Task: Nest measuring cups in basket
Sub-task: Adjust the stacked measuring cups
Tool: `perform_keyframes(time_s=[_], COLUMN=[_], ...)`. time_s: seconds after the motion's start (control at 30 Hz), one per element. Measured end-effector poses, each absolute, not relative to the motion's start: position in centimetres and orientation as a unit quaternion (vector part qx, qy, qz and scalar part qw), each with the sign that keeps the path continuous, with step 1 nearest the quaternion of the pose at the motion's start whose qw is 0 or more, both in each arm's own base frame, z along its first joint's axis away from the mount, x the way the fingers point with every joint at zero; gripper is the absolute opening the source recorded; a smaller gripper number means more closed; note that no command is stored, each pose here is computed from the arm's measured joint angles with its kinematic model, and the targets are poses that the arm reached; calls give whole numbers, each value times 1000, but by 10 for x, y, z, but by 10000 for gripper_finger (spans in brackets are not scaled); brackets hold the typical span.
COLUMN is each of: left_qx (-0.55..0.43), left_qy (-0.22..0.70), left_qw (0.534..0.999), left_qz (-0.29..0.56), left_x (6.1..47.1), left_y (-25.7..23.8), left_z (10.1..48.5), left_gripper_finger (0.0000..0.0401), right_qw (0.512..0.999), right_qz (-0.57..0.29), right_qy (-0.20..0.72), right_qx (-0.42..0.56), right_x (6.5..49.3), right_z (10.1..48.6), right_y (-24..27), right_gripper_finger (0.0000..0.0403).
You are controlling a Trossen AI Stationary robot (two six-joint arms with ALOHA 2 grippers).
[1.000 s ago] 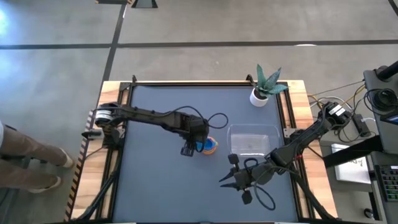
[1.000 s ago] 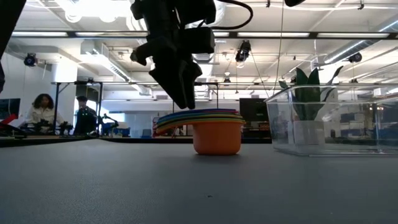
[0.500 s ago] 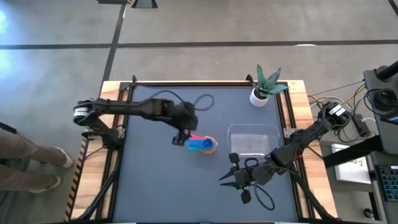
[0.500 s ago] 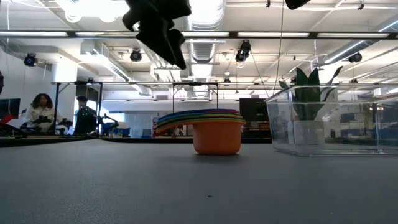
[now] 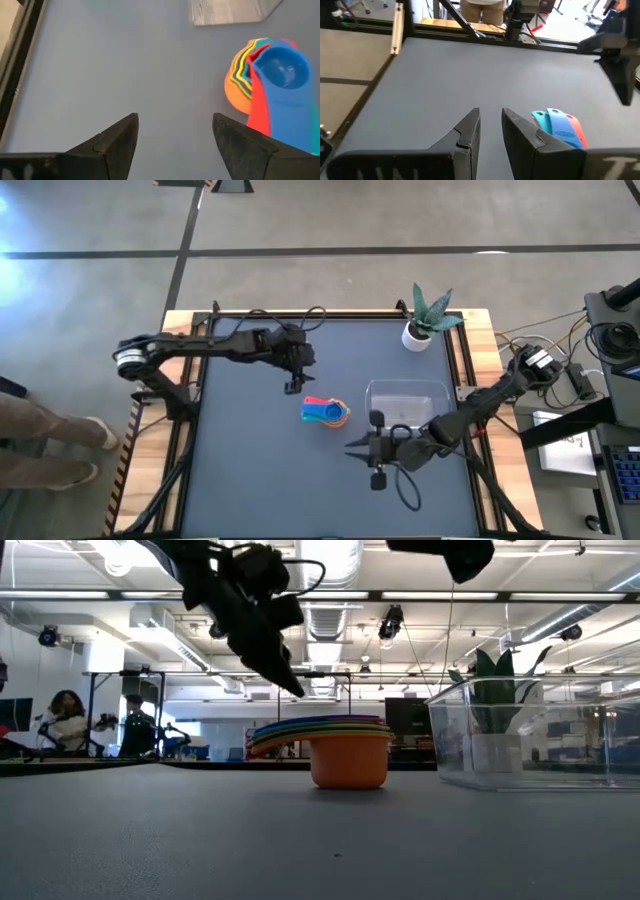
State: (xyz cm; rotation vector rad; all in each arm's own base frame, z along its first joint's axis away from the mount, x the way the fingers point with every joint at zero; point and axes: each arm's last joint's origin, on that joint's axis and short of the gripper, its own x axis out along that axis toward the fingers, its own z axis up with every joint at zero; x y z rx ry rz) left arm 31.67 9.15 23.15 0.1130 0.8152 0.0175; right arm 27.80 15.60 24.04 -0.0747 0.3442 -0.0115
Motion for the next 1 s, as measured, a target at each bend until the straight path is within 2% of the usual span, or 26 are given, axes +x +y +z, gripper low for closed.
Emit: perform_keyframes(time_s=[0.37, 1.0], left_qx=[31, -12], left_qy=[410, 470], left_qw=[911, 882], left_qz=[-16, -25], left_x=[339, 342], left_y=[98, 88], left_z=[200, 173], left_gripper_finger=[230, 230], right_qw=[984, 980], right_qz=[-4, -3], right_qy=[179, 196], right_qx=[-20, -23], right_x=[290, 288], right_z=[241, 238], right_y=[138, 138], right_gripper_finger=[68, 68])
